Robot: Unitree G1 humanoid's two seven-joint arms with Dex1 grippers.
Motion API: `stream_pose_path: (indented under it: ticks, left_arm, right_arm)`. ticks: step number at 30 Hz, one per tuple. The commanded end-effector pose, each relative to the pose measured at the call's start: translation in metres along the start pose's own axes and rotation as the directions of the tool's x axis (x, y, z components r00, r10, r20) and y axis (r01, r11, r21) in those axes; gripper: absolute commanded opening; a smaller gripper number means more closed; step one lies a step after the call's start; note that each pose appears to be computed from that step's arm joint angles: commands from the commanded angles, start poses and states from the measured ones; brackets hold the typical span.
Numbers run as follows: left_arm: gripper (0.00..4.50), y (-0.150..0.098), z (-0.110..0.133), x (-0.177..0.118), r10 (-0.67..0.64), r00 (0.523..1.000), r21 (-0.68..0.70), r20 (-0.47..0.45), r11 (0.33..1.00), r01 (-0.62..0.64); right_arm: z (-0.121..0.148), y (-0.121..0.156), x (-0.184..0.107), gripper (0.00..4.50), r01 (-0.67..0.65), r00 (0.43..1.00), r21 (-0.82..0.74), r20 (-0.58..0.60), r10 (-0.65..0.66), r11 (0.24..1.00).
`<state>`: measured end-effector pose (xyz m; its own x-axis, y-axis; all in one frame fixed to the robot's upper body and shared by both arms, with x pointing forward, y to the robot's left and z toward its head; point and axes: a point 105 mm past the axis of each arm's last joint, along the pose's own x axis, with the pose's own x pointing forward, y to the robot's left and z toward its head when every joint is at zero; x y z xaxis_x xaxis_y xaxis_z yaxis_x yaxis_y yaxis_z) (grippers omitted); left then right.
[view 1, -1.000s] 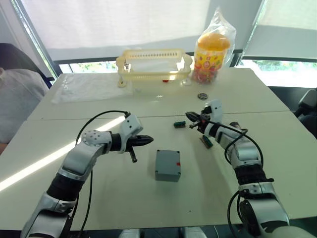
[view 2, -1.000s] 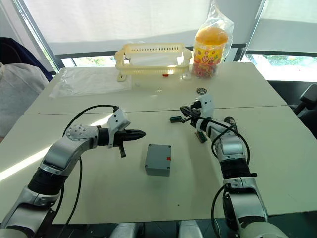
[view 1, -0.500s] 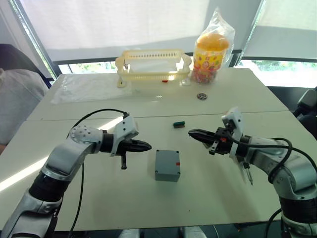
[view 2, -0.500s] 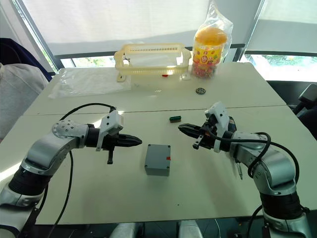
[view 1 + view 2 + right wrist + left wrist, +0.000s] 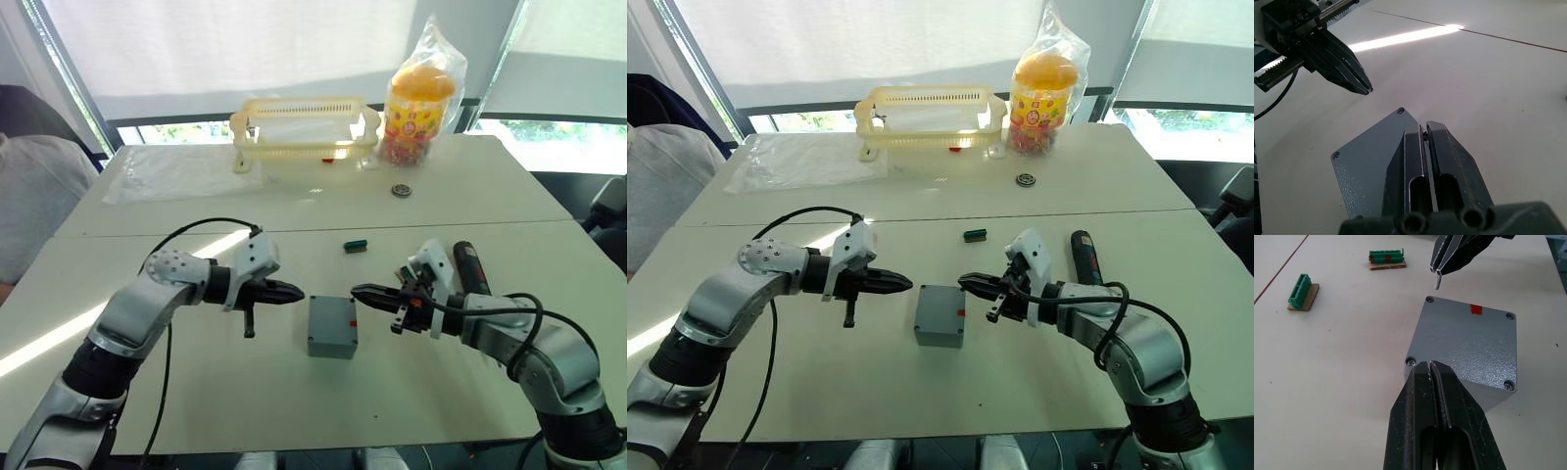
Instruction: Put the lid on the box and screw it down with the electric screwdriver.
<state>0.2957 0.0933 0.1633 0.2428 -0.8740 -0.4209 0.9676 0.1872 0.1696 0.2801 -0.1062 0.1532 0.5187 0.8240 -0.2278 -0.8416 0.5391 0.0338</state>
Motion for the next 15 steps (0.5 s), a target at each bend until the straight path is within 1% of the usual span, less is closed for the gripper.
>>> stream_pose_path:
  ticks: [1, 15]
  left_arm:
    - [0.00, -0.0017, 0.0098, -0.0031, -0.004, 1.000, 0.040, 0.012, 0.999, 0.004]
    - [0.00, -0.0018, 0.0088, -0.0039, 0.003, 1.000, 0.039, 0.008, 0.999, -0.004]
  right_arm:
    - [0.0073, 0.0028, 0.0012, 0.05, -0.010, 0.999, -0.036, 0.034, 0.011, 0.999]
    - [-0.0024, -0.0049, 0.0064, 0.05, 0.007, 1.000, -0.045, 0.016, -0.007, 0.999]
